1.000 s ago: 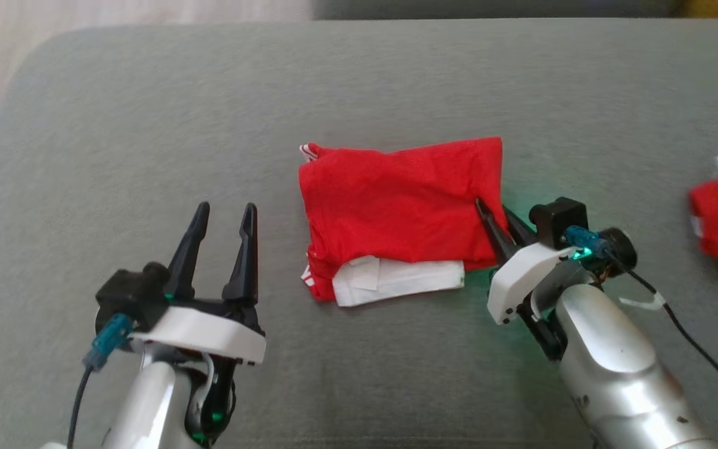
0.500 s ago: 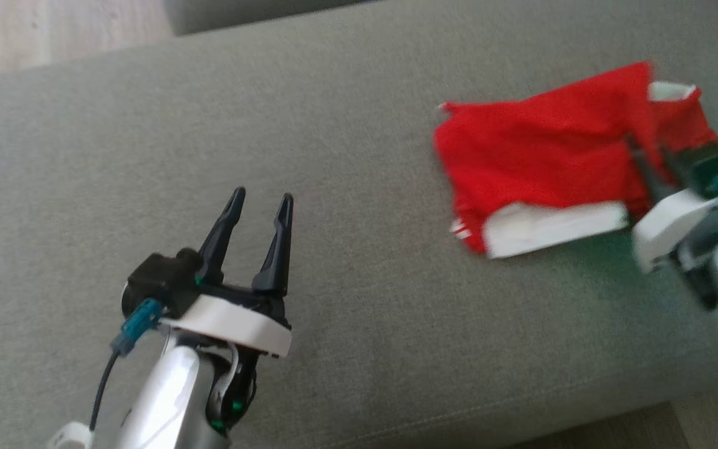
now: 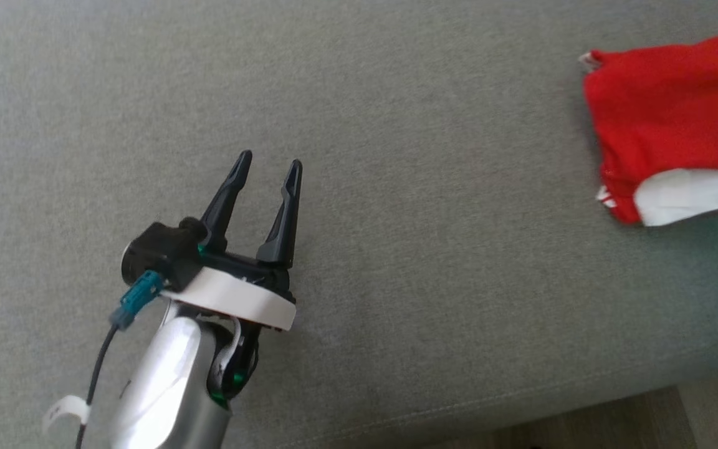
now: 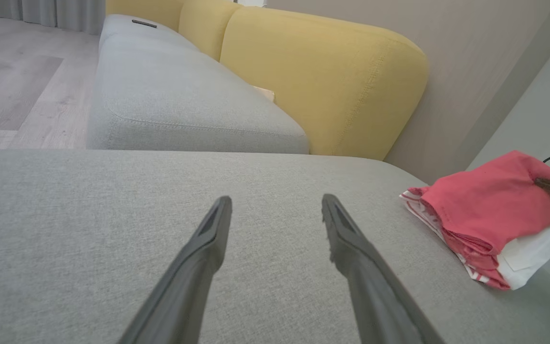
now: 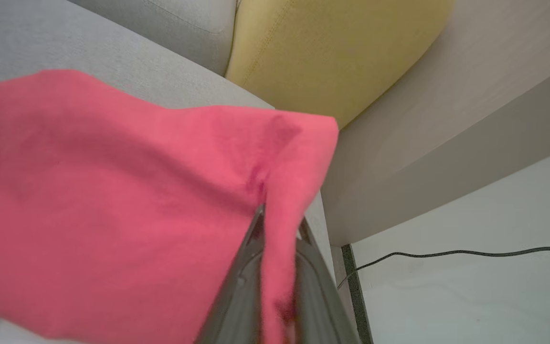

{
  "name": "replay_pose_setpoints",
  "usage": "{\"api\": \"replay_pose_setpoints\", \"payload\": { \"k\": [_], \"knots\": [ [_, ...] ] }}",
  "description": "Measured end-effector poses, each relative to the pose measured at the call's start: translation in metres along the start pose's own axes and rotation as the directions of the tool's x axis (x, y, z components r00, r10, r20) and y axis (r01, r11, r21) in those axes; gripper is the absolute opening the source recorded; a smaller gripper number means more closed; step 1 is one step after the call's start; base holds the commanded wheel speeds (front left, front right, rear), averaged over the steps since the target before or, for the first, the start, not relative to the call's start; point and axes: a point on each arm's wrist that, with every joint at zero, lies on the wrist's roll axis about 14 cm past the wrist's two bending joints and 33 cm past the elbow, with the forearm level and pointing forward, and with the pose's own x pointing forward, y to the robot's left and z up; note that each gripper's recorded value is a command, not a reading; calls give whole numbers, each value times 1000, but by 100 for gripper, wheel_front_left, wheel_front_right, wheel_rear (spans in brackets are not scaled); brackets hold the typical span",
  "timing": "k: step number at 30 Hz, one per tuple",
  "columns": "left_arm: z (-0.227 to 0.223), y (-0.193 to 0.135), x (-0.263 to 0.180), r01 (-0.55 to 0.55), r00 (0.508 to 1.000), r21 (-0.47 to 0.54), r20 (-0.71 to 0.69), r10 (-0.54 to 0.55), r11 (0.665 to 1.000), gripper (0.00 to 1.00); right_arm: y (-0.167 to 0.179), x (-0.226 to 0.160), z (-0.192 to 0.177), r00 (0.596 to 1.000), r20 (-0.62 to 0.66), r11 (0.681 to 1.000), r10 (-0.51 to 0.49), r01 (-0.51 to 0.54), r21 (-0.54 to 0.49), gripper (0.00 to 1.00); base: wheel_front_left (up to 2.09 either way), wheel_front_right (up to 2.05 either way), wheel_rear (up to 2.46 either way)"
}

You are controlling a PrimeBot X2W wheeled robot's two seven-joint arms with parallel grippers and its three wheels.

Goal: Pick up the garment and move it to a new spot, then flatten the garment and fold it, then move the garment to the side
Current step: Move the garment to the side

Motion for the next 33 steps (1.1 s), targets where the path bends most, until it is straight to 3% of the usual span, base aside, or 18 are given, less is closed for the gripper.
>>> {"api": "replay_pose_setpoints", "payload": {
  "k": [7,8,9,16,23,28,33],
  "knots": [
    [-10,14,0,-24,1000,-12,-20,23,1000,100,4,10,-15,998,-63,1000,-19,20,13,0,0,0,0],
    [-10,15,1,-27,999,-10,-20,26,1000,100,8,10,-18,997,-72,1000,-16,18,25,90,0,0,0],
    [-9,17,2,-29,999,-7,-18,29,1000,100,11,10,-21,996,-83,999,-13,16,36,100,0,0,0],
    [3,16,4,-24,1000,10,11,24,1000,100,10,2,-9,999,-45,998,-31,34,60,100,0,0,0],
    [35,9,-9,-37,996,39,78,34,999,100,39,-16,56,989,149,991,13,-33,133,100,0,0,0],
    [56,16,-33,-100,988,55,124,93,993,100,66,-40,102,949,312,963,53,-131,236,100,0,0,0],
    [82,30,-61,-186,966,72,194,169,980,100,97,-67,140,881,468,917,66,-239,320,100,0,0,0]
  ]
}}
